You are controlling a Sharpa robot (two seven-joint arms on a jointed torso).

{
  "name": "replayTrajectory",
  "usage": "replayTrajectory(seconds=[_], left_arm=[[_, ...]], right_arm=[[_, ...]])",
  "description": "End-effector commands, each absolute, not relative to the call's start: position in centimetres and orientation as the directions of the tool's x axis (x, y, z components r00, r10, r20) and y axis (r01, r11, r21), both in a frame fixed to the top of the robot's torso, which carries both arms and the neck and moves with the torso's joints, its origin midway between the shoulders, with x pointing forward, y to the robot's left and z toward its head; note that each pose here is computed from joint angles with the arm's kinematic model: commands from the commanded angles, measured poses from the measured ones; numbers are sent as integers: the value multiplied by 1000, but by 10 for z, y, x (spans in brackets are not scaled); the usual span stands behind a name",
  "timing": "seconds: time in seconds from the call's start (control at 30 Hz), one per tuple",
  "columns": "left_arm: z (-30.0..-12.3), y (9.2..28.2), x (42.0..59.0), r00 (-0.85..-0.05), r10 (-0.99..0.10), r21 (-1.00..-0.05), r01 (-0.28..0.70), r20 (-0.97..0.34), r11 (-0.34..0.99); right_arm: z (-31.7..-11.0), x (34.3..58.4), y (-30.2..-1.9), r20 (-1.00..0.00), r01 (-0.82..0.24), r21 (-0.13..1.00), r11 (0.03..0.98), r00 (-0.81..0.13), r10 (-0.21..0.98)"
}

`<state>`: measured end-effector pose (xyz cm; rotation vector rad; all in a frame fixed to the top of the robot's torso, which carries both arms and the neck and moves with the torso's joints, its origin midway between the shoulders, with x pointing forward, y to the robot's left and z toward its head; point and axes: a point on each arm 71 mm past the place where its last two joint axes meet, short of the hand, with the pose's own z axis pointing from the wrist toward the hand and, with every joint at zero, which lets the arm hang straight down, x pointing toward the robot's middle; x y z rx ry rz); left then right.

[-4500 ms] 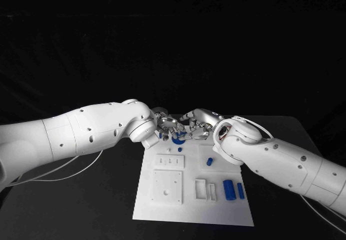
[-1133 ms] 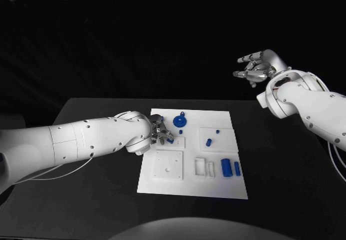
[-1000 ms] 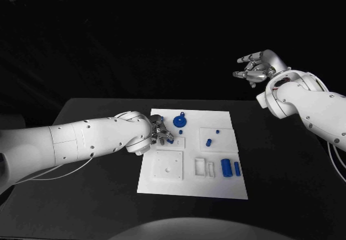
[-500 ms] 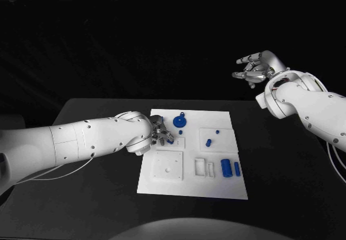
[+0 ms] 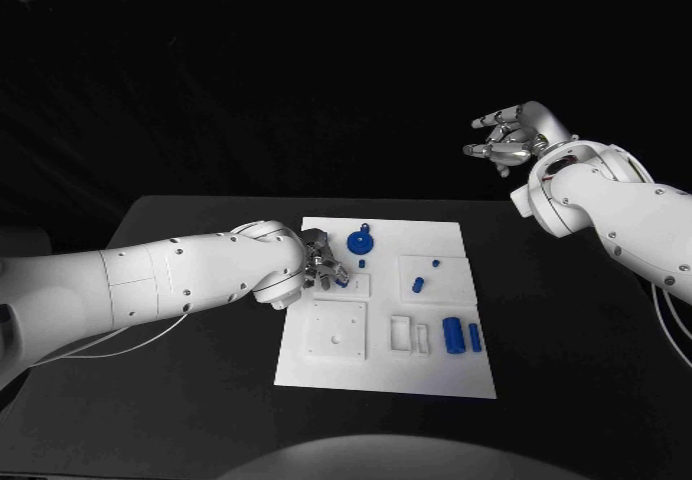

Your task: Assemble the parts on the task board

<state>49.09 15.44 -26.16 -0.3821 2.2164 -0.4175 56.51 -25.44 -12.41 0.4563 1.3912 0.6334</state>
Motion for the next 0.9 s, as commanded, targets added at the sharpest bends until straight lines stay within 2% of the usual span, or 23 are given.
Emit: replayTrajectory(seconds=[0.03,0.9], left_arm=[[-266,151,487,-640,-394,-414,-127,-660,901],[-267,149,488,-645,-414,-429,-146,-642,892]], right_arm=[[-125,565,-253,-764,-145,632,762,48,643],[-128,566,-252,-766,-137,632,763,39,642]])
